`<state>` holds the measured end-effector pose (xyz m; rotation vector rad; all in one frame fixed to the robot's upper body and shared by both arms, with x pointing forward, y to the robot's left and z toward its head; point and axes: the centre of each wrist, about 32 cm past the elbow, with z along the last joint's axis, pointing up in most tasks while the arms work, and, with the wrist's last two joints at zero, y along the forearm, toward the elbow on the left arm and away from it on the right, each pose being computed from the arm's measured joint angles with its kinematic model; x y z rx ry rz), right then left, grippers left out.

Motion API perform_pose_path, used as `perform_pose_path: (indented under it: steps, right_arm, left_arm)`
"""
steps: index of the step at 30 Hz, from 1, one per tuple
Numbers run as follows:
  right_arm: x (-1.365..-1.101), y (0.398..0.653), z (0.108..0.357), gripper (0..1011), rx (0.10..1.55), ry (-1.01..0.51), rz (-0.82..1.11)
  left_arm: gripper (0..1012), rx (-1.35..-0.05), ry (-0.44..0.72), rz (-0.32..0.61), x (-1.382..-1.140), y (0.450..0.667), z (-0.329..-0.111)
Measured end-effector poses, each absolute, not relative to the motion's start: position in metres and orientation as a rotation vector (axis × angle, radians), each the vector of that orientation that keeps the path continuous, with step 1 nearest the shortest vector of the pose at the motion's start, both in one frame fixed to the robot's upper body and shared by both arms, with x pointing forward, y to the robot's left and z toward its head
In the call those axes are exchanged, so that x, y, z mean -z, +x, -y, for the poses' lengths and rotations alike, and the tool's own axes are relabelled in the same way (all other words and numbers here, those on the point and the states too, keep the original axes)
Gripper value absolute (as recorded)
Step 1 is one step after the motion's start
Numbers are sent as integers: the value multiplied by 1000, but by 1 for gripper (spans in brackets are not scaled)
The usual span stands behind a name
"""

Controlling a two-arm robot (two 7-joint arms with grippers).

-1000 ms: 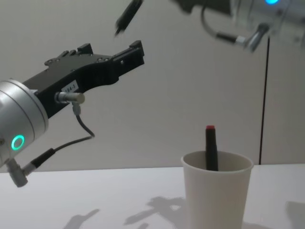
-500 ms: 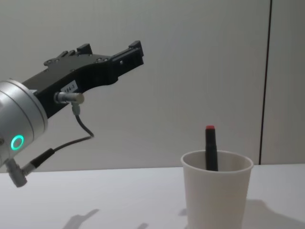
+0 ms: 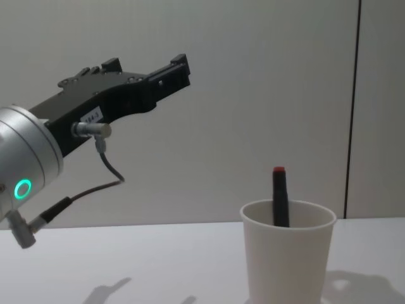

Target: Place the pen into the pen holder.

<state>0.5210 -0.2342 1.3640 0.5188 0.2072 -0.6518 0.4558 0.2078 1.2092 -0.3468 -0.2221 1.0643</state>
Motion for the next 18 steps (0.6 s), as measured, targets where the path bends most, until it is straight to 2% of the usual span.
perform_pose_path:
  steps: [10, 18]
  right_arm:
    - [-1348, 493, 247, 143, 718, 370, -194]
    - [-1321, 462, 257, 144, 785, 220, -213]
  left_arm:
    - [1001, -1105, -331, 253, -1213, 457, -217]
    - [1001, -1175, -300, 315, -1221, 460, -235]
